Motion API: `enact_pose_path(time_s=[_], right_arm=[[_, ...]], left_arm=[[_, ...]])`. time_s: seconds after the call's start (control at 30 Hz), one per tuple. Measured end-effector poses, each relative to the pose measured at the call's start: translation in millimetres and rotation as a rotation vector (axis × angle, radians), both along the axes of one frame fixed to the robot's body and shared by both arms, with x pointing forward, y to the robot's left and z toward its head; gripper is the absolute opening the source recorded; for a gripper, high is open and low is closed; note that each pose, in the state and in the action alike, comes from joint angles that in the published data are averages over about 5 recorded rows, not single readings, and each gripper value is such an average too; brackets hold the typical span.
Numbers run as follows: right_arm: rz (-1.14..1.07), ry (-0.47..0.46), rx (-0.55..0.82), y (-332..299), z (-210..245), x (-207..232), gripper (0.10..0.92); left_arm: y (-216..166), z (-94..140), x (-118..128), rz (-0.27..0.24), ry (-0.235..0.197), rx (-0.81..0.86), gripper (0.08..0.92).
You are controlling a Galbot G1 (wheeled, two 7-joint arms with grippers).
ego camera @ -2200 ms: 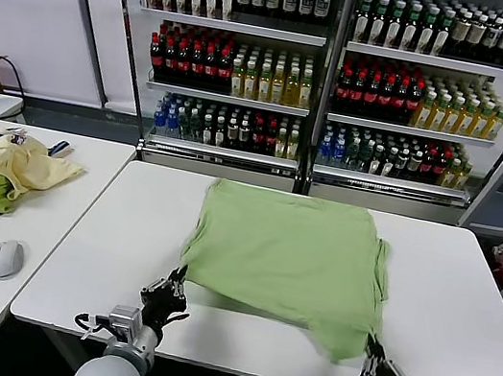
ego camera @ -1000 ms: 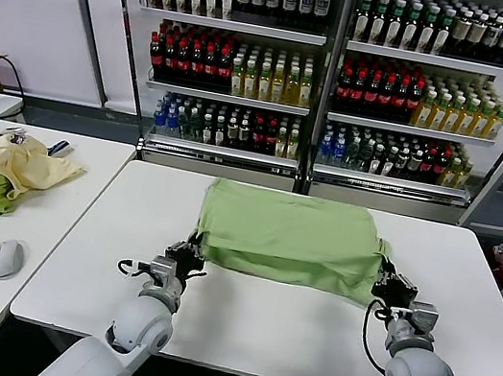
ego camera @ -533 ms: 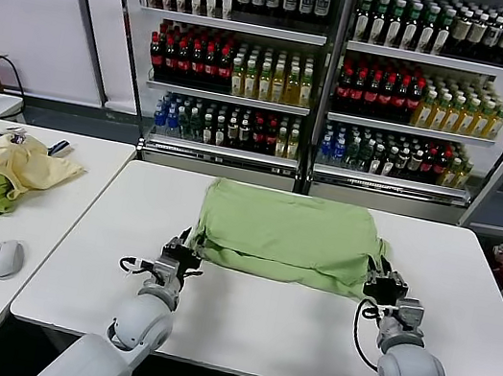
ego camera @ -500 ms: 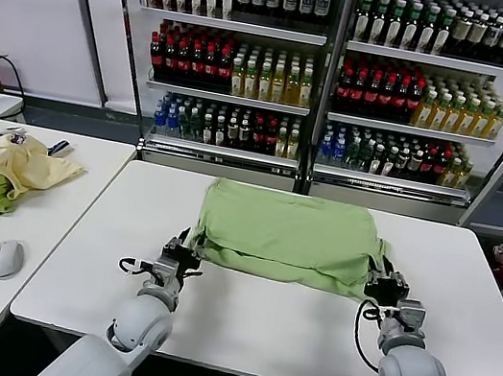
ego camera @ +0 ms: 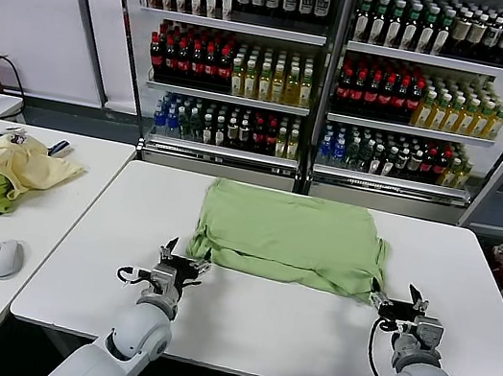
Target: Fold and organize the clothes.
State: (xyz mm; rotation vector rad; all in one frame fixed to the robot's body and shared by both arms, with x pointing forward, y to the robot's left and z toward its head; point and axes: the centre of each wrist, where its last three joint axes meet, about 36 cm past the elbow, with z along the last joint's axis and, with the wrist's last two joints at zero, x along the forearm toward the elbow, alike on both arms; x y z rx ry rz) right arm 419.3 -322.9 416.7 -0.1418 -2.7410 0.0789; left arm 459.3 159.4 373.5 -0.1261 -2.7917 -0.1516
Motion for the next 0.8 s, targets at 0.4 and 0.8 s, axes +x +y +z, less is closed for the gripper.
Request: enact_pose_path(time_s=[0.4, 0.8], right_arm=[[0.022, 0.077, 0.038, 3, -10, 9, 0.492], [0.058, 0.114, 0.071, 5, -18, 13, 0.170]], left_arm=[[-7, -2, 7, -0.012, 0.057, -0.034, 0.472], [-6, -4, 10, -0.005, 0.095, -0.062, 0.131]])
